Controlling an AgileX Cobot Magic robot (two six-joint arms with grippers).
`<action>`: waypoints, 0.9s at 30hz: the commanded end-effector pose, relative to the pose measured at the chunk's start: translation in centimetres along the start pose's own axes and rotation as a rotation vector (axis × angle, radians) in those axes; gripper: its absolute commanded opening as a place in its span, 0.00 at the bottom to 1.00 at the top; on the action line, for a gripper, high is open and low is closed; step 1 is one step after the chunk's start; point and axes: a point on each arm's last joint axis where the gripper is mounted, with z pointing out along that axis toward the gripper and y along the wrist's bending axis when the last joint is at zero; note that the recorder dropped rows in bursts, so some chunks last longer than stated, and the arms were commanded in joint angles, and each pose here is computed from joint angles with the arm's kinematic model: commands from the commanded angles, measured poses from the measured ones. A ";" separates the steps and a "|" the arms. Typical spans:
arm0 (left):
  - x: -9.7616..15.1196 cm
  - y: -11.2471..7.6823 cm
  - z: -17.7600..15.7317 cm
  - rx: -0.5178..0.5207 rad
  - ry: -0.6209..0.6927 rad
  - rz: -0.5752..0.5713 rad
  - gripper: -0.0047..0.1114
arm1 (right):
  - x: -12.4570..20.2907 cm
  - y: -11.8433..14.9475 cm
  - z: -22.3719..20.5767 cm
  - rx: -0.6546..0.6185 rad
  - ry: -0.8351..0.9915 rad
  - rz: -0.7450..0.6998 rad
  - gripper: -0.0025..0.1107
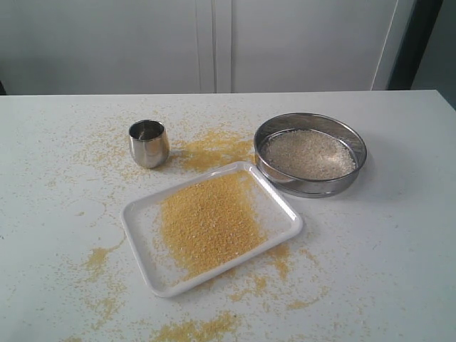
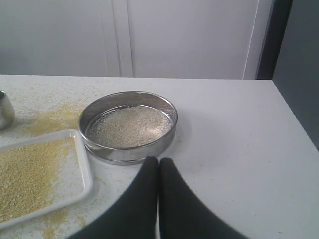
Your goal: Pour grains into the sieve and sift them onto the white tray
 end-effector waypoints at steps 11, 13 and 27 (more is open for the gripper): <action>0.1 0.0 0.0 0.004 -0.002 -0.013 0.04 | 5.4 -0.6 0.4 0.014 -0.043 -0.052 0.02; 0.1 0.0 0.0 0.004 -0.002 -0.013 0.04 | 5.8 -0.6 0.6 0.015 -0.037 -0.052 0.02; 0.1 0.0 0.0 0.004 -0.002 -0.013 0.04 | 8.5 -0.8 2.0 0.016 -0.044 -0.106 0.02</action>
